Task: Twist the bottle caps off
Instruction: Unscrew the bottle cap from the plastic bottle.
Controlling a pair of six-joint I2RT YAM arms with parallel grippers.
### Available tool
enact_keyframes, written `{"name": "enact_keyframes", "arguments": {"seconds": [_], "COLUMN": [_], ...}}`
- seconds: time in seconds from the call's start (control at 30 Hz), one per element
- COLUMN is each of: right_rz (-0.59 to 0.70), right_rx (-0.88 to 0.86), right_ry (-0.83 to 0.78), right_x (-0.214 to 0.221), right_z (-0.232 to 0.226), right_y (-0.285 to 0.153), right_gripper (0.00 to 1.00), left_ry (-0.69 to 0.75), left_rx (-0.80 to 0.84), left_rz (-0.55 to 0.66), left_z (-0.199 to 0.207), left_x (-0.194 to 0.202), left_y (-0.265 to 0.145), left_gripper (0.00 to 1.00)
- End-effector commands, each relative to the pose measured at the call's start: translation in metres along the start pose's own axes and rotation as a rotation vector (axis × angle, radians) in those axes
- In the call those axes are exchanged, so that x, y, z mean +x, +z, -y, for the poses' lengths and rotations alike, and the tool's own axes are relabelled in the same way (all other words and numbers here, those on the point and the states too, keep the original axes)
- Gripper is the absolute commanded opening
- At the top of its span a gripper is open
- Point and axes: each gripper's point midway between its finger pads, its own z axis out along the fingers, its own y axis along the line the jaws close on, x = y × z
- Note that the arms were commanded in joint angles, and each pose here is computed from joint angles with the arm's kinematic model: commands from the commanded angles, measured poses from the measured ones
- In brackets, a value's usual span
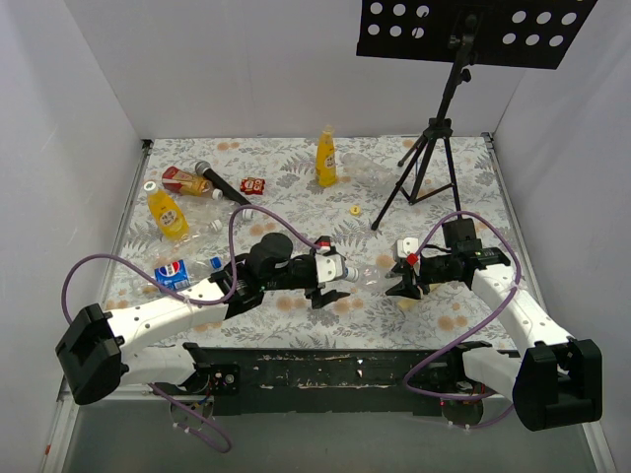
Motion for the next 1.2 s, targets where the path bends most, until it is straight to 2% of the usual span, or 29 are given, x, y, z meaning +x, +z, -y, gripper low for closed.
{"name": "enact_keyframes", "arguments": {"seconds": [0.0,0.07,0.13,0.23,0.3,0.33,0.37,0.4,0.47,0.53,0.63,0.73,0.83,1.0,1.07,1.17], "right_rz": [0.023,0.022,0.022,0.022,0.022,0.02,0.02,0.02,0.017,0.014,0.013,0.014,0.017,0.007,0.007,0.007], "right_rx": [0.002,0.001,0.0,0.0,0.0,-0.001,0.0,0.0,0.0,0.002,0.002,0.001,-0.004,-0.002,0.004,0.005], "right_ry": [-0.026,-0.025,-0.025,-0.022,-0.023,-0.019,-0.022,-0.024,-0.021,-0.024,-0.021,-0.021,-0.016,-0.008,-0.014,-0.015], "right_x": [-0.006,-0.006,-0.005,-0.005,-0.005,-0.005,-0.005,-0.005,-0.004,-0.003,-0.003,-0.003,-0.003,-0.001,-0.001,0.0], "right_z": [0.0,-0.001,-0.001,-0.001,-0.001,-0.001,-0.001,-0.001,-0.001,0.0,0.0,0.0,0.0,-0.001,0.0,0.0], "right_y": [-0.002,-0.002,-0.002,-0.002,-0.002,-0.001,-0.001,-0.001,-0.001,-0.002,-0.001,-0.001,-0.001,-0.001,-0.002,-0.002], "right_gripper": [0.11,0.11,0.11,0.11,0.11,0.11,0.11,0.11,0.11,0.11,0.11,0.11,0.11,0.11,0.11,0.11], "left_ry": [0.051,0.048,0.036,0.019,0.005,-0.007,-0.026,-0.054,-0.156,-0.331,-0.715,-1.156,-1.409,-1.405,-1.385,-1.342], "left_rx": [-0.013,-0.006,-0.003,0.003,0.009,0.006,-0.001,0.001,0.008,-0.029,-0.151,-0.314,-0.364,-0.431,-0.452,-0.459], "left_rz": [0.085,0.08,0.065,0.055,0.054,0.054,0.05,0.042,0.001,-0.037,-0.077,-0.049,-0.036,-0.038,-0.042,-0.038], "left_z": [-0.009,-0.009,-0.009,-0.008,-0.007,-0.008,-0.009,-0.008,-0.007,-0.011,-0.019,-0.027,-0.026,-0.035,-0.039,-0.041], "left_x": [-0.031,-0.031,-0.028,-0.026,-0.025,-0.026,-0.026,-0.026,-0.026,-0.031,-0.038,-0.044,-0.047,-0.043,-0.043,-0.046], "left_y": [0.001,0.001,0.004,0.006,0.007,0.007,0.007,0.008,0.01,0.01,0.009,0.003,0.005,0.004,0.002,-0.002], "left_gripper": [0.67,0.58,0.42,0.36,0.26,0.18,0.03,0.0,0.0,0.0,0.0,0.0,0.0,0.0,0.12,0.25]}}
